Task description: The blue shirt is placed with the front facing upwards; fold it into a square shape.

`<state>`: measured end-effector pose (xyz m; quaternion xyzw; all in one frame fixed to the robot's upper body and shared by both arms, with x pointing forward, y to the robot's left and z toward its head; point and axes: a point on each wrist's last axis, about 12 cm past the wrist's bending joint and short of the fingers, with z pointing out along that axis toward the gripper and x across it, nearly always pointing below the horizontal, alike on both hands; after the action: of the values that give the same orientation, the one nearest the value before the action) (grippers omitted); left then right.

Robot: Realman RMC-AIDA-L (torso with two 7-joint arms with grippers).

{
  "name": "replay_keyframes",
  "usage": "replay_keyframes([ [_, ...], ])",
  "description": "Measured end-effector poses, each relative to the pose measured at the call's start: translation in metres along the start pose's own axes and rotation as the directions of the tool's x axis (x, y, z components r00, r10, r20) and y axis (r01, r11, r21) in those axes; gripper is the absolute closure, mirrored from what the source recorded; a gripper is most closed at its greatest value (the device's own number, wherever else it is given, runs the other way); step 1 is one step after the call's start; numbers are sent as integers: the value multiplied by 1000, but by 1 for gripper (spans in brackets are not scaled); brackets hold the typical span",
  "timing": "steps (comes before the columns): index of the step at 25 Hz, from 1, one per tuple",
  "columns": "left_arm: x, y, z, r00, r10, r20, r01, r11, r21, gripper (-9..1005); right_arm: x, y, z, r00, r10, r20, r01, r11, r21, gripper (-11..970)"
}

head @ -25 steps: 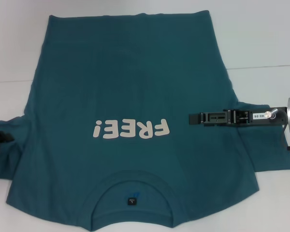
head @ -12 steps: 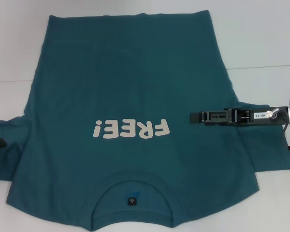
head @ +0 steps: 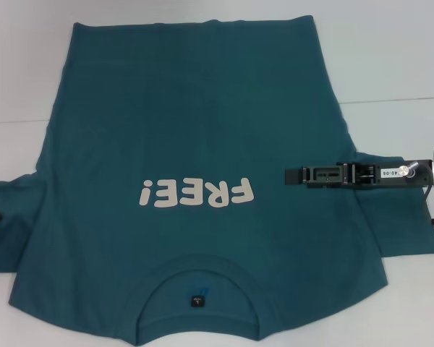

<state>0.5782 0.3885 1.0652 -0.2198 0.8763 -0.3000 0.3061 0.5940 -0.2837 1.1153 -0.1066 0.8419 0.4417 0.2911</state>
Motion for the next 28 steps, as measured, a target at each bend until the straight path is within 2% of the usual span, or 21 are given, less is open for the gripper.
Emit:
replay_keyframes([
  [10,-6,1,-6,1000,4,6,-4,1000,-1,954,0,0,0,1000,1,0,-1,1000,0,39],
  [21,-12,2,-20,999,-36,5,36,997,71,952,1,-1,0,1000,4,0,-4,1000,1,39],
  [28,-10,7,-19,999,-41,23,39,998,50,928,2,0,0,1000,4,0,-4,1000,0,39],
])
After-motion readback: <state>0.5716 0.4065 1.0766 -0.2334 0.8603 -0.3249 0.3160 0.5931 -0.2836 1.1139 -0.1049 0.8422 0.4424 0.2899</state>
